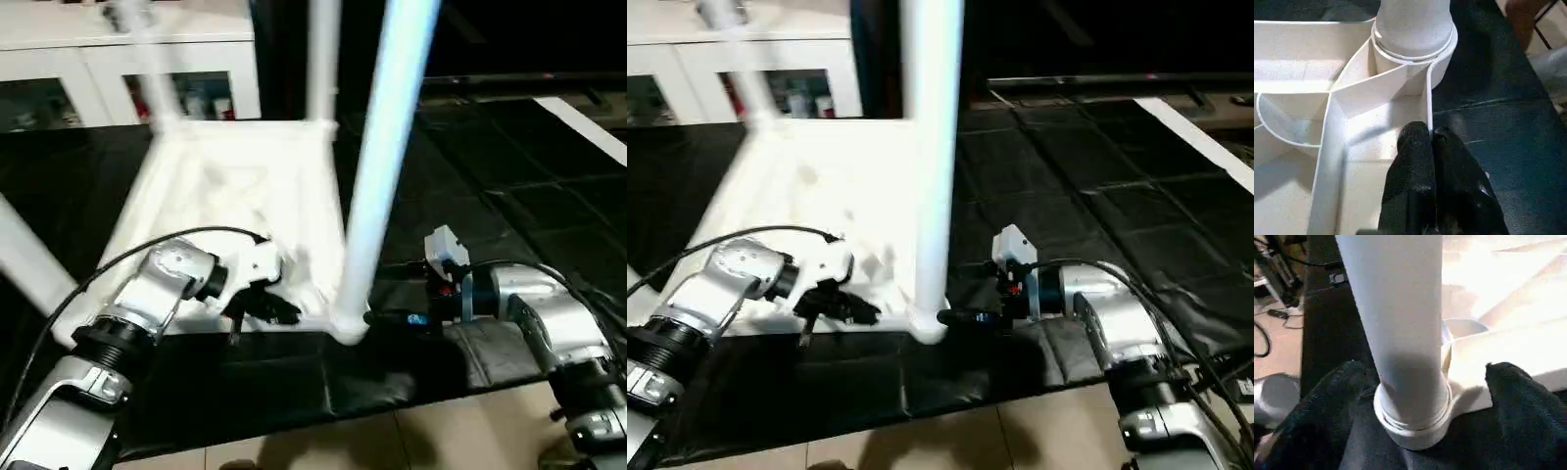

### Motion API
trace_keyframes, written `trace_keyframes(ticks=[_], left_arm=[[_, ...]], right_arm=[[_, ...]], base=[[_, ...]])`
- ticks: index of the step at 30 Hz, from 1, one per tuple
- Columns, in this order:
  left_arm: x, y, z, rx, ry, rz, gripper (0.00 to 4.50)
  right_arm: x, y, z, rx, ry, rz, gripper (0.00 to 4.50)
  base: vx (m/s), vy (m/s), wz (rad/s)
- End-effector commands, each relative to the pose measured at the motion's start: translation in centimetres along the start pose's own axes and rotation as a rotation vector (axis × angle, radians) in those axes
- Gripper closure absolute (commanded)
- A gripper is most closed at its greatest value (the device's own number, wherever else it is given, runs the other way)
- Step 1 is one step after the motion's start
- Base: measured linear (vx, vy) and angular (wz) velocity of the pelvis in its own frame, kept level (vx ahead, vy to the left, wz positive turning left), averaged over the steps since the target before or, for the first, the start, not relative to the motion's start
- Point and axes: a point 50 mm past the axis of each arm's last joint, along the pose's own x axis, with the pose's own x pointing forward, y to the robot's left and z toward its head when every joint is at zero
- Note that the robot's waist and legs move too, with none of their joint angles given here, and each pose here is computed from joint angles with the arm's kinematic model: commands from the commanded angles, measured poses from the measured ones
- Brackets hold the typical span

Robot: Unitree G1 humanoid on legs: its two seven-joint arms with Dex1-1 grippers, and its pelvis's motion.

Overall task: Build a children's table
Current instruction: Rotate leg to tighten

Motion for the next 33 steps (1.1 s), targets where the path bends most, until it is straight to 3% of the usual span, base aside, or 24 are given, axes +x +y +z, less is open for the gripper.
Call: trace_keyframes(ticks=[1, 7, 21, 29, 33], left_arm=[[0.6, -0.2, 0.7, 0.059, 0.024, -0.050, 4.50], [0.4, 0.2, 0.7, 0.077, 0.037, -0.047, 4.50], [0.4, 0.1, 0.6, 0.088, 0.046, -0.052, 4.50], [0.4, 0.2, 0.5, 0.084, 0.047, -0.038, 4.50], [0.7, 0.4, 0.8, 0.015, 0.000, 0.036, 4.50]], right_arm=[[0.0, 0.0, 0.2, -0.016, 0.024, 0.030, 0.65], [0.6, 0.1, 0.1, 0.004, 0.036, 0.113, 1.19], [1.6, -0.9, 0.3, 0.011, 0.028, 0.094, 2.44], [2.0, -0.9, 0.2, 0.028, 0.008, 0.124, 2.55], [1.8, -0.3, -0.3, 0.058, -0.020, 0.105, 2.55]], base=[[0.000, 0.000, 0.00], [0.000, 0.000, 0.00], [0.000, 0.000, 0.00], [0.000, 0.000, 0.00], [0.000, 0.000, 0.00]])
